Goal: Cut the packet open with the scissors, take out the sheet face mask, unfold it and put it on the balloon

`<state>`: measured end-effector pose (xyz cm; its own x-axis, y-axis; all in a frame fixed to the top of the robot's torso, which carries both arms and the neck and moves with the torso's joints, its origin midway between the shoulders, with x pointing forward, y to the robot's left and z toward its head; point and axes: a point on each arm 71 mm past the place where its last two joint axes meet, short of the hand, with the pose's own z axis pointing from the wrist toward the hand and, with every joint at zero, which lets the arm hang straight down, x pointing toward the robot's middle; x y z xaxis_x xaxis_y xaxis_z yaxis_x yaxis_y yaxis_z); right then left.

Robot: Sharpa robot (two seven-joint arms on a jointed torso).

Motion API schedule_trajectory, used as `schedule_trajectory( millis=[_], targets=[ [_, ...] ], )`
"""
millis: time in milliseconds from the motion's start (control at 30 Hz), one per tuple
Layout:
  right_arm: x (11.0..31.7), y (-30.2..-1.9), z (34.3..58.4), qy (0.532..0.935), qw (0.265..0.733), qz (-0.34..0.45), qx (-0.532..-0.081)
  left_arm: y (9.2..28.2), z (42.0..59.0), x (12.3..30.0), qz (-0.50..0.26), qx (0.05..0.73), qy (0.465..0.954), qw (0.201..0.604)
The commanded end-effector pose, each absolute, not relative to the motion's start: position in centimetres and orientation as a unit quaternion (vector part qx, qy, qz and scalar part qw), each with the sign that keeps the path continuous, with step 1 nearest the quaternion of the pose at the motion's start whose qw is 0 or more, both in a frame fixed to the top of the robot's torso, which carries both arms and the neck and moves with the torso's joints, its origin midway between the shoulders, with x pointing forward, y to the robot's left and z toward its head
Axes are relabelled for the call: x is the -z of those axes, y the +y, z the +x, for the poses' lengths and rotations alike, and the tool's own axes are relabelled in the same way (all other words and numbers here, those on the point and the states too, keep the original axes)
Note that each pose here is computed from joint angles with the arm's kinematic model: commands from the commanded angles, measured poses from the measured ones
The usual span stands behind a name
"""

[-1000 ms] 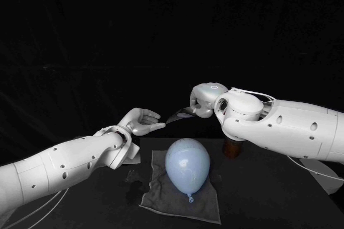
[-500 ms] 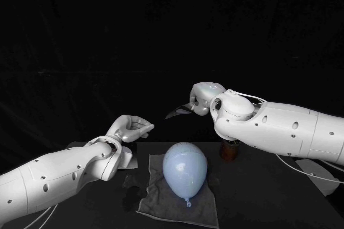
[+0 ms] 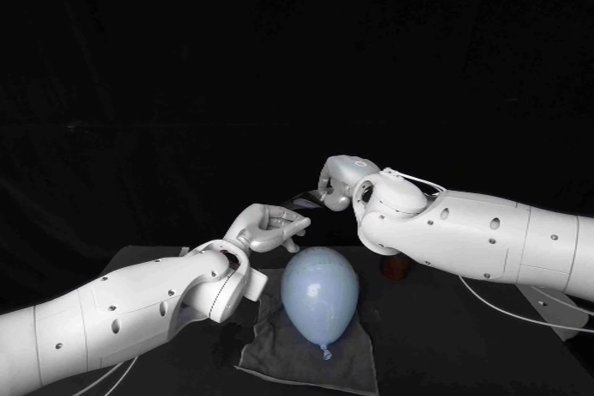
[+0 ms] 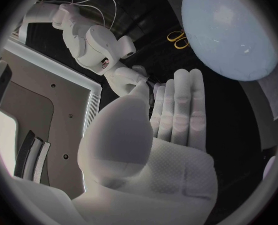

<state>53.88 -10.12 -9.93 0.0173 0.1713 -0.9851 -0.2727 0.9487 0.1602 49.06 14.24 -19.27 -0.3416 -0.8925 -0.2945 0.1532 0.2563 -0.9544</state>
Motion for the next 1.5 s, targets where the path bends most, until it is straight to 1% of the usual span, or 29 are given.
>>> schedule_trajectory(
  millis=[33, 200, 367, 667, 933, 1100, 1500],
  targets=[
    [10.0, -9.8, 53.5, 0.681, 0.712, -0.025, -0.168, 13.9, 49.3, 19.2, -0.331, 0.540, 0.606, 0.482],
    [10.1, -9.4, 52.6, 0.677, 0.713, -0.036, -0.178, 13.9, 49.6, 19.5, -0.357, 0.522, 0.605, 0.484],
    [10.1, -9.1, 51.8, 0.672, 0.715, -0.050, -0.185, 14.1, 49.8, 20.0, -0.376, 0.503, 0.620, 0.470],
    [10.5, -8.7, 51.3, 0.674, 0.712, -0.060, -0.188, 13.5, 49.7, 20.3, -0.382, 0.499, 0.633, 0.453],
    [11.0, -8.2, 50.9, 0.675, 0.708, -0.068, -0.194, 12.8, 49.3, 20.2, -0.372, 0.509, 0.643, 0.436],
    [11.1, -8.1, 50.9, 0.675, 0.709, -0.067, -0.196, 12.6, 49.2, 20.1, -0.366, 0.516, 0.641, 0.435],
    [11.1, -8.4, 50.7, 0.672, 0.710, -0.063, -0.201, 13.3, 49.3, 20.0, -0.374, 0.514, 0.632, 0.444]
  ],
)
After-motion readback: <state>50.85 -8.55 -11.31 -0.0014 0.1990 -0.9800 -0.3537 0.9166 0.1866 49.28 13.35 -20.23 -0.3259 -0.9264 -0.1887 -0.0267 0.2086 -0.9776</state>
